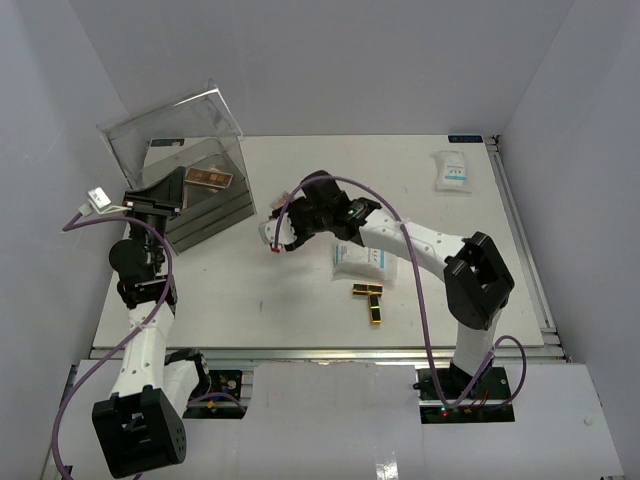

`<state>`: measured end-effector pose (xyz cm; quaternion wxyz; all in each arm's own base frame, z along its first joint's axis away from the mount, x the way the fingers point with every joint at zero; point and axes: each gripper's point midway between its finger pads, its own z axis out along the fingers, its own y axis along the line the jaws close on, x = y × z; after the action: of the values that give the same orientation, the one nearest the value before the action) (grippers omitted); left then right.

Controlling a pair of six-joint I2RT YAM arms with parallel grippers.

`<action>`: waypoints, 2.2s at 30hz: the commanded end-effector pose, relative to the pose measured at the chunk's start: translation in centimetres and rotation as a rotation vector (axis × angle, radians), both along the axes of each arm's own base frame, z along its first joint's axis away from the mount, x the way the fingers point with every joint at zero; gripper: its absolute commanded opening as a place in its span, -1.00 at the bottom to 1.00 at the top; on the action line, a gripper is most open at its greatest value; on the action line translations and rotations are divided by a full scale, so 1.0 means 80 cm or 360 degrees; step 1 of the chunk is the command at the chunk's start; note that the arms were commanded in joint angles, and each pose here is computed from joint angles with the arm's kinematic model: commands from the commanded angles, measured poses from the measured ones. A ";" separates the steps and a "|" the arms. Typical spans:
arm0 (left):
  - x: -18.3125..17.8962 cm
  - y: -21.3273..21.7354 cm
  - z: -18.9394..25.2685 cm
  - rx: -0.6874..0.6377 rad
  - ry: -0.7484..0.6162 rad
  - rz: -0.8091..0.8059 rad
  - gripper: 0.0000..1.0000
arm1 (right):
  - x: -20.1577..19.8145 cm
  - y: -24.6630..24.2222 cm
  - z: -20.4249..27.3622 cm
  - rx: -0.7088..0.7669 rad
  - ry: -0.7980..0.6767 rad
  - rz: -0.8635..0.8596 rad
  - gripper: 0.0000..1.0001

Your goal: Organize the makeup

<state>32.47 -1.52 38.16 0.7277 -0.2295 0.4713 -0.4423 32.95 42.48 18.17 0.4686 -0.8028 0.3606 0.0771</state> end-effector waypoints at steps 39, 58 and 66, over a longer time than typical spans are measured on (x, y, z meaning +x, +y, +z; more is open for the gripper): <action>-0.013 -0.008 0.039 0.0266 -0.0115 0.0048 -0.25 | 0.052 0.238 0.188 0.1040 -0.1549 0.0391 -0.85; -0.012 -0.008 0.037 0.0259 -0.0102 0.0037 -0.25 | 0.099 0.231 0.149 0.1205 -0.1141 0.0162 0.82; -0.012 -0.009 0.040 0.0248 -0.0105 0.0030 -0.25 | 0.079 0.225 0.157 0.1204 -0.1087 0.0190 0.80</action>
<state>32.77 -1.81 38.08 0.7411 -0.1919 0.5047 -0.3990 41.03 61.71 25.35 0.7824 -0.6126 0.1039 -0.0424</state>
